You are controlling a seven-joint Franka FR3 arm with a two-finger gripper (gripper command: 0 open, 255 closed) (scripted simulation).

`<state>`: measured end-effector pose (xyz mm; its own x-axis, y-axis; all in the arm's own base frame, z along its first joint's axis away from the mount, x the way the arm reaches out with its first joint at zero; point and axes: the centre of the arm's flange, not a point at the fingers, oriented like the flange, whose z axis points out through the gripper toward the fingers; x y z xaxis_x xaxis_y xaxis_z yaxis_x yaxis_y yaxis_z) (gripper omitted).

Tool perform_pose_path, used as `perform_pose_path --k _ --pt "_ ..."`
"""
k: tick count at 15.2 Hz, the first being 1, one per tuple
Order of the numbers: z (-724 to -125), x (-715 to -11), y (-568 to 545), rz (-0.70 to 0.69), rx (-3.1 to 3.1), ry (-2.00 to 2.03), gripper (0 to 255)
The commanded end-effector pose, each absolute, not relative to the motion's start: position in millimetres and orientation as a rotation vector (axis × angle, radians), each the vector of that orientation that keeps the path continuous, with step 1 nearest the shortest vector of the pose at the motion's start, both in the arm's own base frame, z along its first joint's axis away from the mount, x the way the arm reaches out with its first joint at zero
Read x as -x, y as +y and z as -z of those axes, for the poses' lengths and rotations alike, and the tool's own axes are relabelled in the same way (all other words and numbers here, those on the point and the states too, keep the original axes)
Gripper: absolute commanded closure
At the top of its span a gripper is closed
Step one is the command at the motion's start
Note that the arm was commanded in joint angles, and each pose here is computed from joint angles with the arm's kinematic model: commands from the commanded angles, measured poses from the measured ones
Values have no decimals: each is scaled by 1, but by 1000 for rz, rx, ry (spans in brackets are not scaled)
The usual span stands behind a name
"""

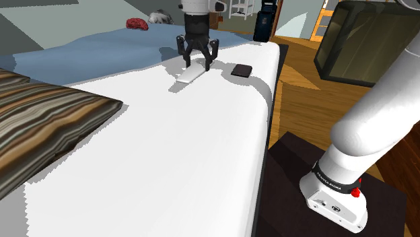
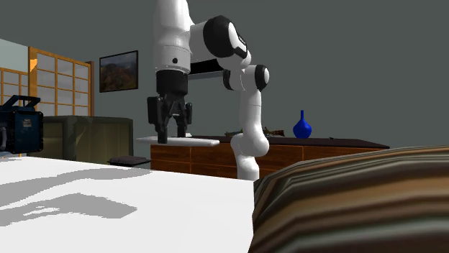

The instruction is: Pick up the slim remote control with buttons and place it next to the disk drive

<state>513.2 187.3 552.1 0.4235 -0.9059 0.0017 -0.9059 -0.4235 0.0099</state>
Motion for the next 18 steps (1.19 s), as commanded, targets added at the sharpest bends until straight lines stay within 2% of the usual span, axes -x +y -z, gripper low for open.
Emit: perform_pose_path --k 1,10,18 --pt "-553 -512 161 7 -2645 -1680 255" --pt "-554 -525 42 7 -2645 -1680 255" --pt "-511 -525 42 7 -2645 -1680 255"
